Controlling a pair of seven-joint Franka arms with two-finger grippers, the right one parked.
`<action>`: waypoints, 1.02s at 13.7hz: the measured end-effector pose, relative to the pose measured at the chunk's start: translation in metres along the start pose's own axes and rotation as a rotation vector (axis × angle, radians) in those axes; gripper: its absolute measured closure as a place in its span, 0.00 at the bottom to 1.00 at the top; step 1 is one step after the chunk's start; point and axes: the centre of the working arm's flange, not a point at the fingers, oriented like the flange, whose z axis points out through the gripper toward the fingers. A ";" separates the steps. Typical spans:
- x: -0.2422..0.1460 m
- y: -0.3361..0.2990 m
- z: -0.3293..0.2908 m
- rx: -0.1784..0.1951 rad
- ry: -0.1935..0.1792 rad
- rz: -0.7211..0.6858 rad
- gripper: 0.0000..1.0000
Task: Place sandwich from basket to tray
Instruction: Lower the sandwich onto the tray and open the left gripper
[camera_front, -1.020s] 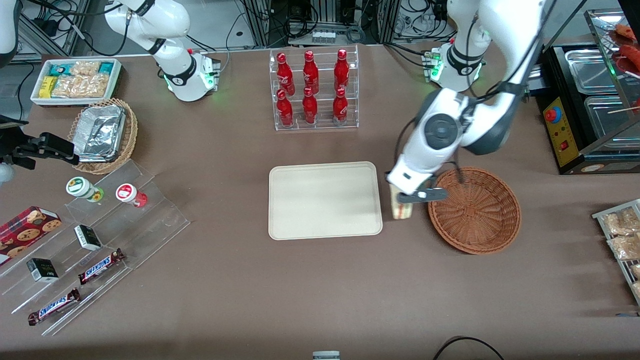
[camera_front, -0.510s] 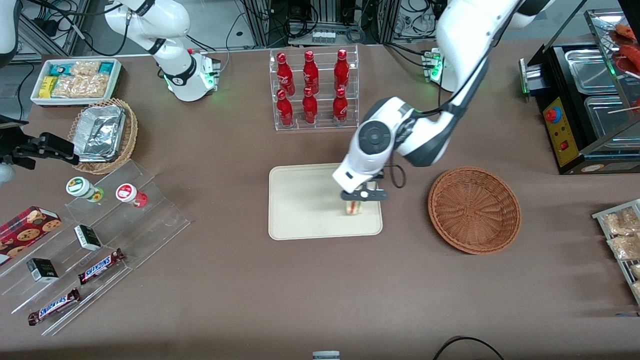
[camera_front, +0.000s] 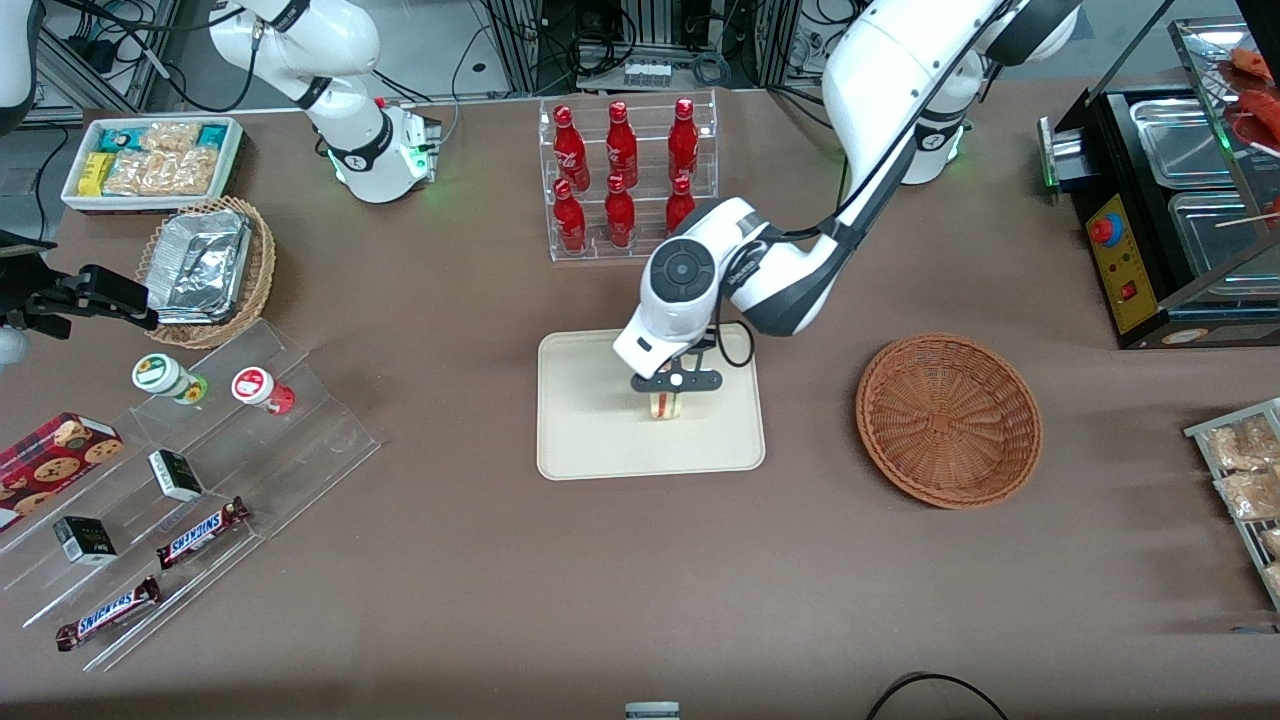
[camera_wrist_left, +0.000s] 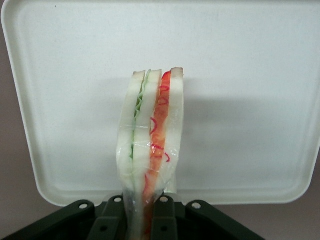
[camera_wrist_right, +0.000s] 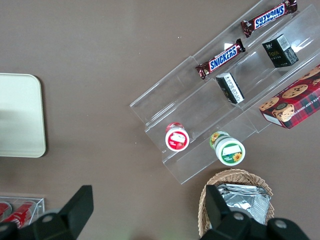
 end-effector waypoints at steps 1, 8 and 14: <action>0.001 0.004 0.005 0.007 0.008 -0.007 0.84; 0.011 0.021 0.025 0.017 0.027 0.000 0.84; 0.018 0.026 0.035 0.024 0.036 0.008 0.84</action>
